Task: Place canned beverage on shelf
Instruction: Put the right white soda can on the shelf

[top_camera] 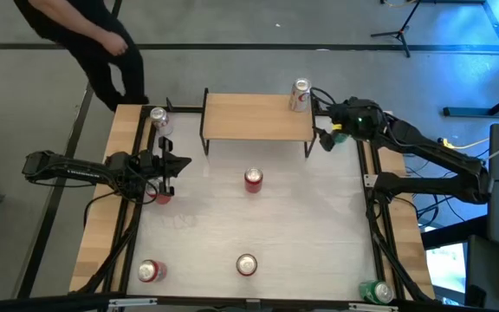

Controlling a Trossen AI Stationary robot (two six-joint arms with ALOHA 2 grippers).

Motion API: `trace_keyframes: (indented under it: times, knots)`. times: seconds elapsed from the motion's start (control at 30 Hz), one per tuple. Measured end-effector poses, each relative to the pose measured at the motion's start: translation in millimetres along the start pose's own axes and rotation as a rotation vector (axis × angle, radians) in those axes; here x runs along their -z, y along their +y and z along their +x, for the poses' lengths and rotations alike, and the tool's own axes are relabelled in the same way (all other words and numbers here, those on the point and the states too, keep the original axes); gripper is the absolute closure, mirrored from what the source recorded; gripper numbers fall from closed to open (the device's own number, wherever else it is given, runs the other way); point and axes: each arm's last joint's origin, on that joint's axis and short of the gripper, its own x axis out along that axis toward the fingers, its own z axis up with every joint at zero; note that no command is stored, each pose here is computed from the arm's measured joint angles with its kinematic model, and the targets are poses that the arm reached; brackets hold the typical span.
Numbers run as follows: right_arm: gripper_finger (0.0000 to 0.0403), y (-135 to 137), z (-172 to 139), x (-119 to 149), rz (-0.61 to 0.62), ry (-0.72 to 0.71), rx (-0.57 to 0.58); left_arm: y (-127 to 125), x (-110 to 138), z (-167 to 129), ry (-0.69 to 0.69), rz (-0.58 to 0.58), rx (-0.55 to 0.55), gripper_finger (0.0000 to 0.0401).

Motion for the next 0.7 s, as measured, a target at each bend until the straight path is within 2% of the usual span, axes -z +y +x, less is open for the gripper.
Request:
trace_keyframes:
  times: [0.27,0.5,0.7]
  knots:
    - [0.0006,0,9,-11,-0.018,-0.066,0.058,-1,4,2,0.032,-0.004,0.001,0.0399]
    - [0.0006,-12,19,-42,0.030,-0.105,0.084,0,6,3,0.038,0.006,-0.024,0.0399]
    - [0.0006,-26,43,-63,0.081,-0.074,0.103,0,5,3,0.036,0.005,-0.024,0.0399]
